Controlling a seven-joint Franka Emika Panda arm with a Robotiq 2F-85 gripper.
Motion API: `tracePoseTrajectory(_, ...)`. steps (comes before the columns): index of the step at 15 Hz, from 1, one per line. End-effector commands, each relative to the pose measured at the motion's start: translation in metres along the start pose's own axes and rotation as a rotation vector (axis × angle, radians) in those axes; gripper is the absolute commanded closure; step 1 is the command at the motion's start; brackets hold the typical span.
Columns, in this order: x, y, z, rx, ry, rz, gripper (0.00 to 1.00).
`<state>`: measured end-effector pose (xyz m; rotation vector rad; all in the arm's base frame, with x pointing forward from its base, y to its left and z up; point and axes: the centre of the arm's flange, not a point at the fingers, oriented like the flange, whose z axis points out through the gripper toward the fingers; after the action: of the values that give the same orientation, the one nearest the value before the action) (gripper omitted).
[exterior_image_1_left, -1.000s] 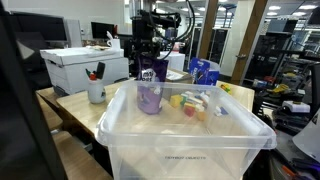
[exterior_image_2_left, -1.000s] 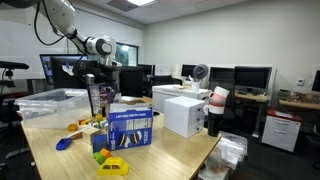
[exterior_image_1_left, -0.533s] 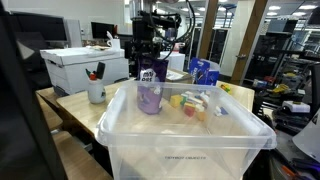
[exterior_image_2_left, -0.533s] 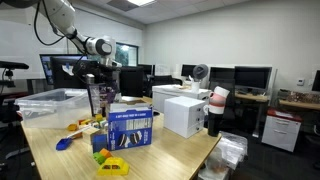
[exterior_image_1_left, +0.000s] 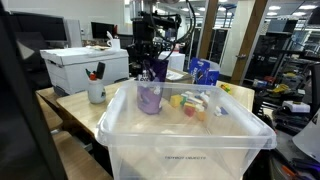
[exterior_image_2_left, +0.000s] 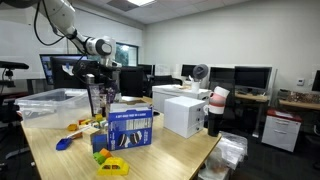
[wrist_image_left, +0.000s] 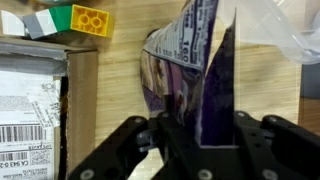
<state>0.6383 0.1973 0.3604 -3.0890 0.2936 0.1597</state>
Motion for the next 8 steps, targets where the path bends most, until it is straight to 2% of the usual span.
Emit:
tracePoseTrajectory(1, -0.0063, 0.0059, 0.0003, 0.01, 0.002, -0.029, 0.84)
tracePoseTrajectory(2, -0.0062, 0.006, 0.0003, 0.01, 0.002, -0.028, 0.91)
tracePoseTrajectory(7, -0.0055, 0.007, 0.0004, 0.011, 0.002, -0.025, 0.99)
tracePoseTrajectory(8, -0.0054, 0.0074, 0.0005, 0.011, 0.002, -0.022, 0.98)
